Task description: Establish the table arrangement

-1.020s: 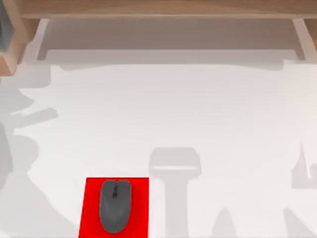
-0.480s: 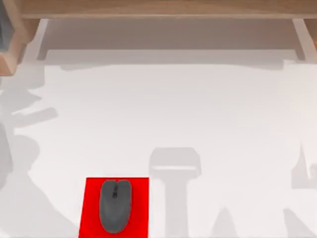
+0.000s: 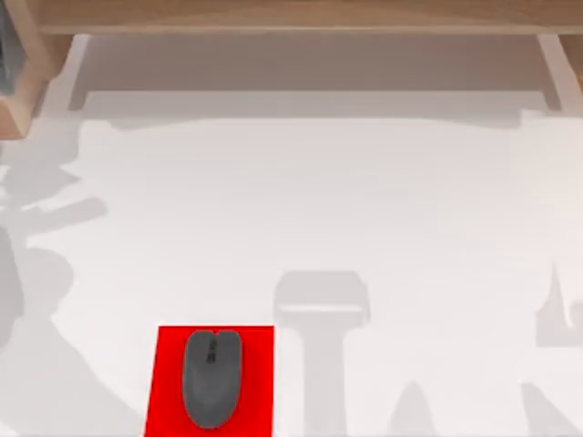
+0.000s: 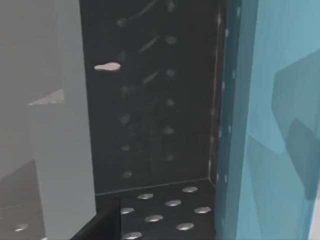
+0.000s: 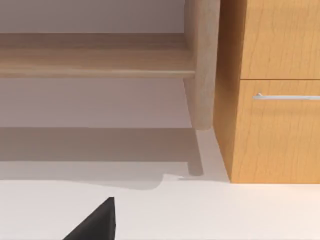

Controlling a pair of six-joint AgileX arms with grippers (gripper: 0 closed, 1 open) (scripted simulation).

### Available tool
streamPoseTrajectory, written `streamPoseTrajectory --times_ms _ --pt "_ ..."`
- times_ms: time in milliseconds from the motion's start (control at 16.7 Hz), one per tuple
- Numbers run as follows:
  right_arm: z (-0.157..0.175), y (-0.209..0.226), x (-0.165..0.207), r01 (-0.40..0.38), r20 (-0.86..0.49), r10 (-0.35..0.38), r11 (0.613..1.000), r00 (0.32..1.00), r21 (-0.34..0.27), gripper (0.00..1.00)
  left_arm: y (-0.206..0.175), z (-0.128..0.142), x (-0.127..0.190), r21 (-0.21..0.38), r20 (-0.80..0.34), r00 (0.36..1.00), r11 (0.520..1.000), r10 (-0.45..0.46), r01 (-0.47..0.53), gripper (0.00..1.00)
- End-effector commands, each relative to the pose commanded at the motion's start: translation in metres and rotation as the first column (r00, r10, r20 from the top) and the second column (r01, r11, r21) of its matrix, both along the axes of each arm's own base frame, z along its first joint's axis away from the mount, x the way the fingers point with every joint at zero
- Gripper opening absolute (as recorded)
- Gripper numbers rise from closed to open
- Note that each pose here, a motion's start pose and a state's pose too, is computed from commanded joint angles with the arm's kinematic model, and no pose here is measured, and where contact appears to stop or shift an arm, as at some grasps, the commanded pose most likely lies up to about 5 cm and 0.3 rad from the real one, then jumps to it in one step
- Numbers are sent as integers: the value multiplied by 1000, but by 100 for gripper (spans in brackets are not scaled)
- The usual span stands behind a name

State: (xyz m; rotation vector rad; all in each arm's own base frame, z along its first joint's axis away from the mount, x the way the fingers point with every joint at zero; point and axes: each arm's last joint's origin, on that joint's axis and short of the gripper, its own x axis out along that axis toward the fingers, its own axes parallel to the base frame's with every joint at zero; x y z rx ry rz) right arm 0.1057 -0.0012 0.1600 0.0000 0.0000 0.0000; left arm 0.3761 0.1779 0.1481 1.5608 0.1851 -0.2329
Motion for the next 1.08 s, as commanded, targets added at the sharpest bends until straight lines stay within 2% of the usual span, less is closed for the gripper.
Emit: streamPoseTrajectory --times_ms 120,240,420,540,660,900,1020,1080 --pt "0 0 0 0 0 0 1000 1000 0 100 5 5 -10 29 6 1000 999 24 -24 100" --pt "0 0 0 0 0 0 1000 1000 0 100 22 12 -33 81 8 993 990 117 -117 100" --pt "0 0 0 0 0 0 1000 1000 0 100 51 23 -70 168 20 959 945 281 -281 100" --pt "0 0 0 0 0 0 1000 1000 0 100 57 24 -81 194 32 949 930 312 -312 100" --pt "0 0 0 0 0 0 1000 1000 0 100 52 20 -77 175 35 962 946 272 -274 100" --pt "0 0 0 0 0 0 1000 1000 0 100 13 10 -52 53 30 998 997 50 -52 100" --pt "0 0 0 0 0 0 1000 1000 0 100 2 1 -49 2 2 1000 1000 2 -2 100" --pt "0 0 0 0 0 0 1000 1000 0 100 1 -1 -50 -3 -1 1000 1000 0 0 100"
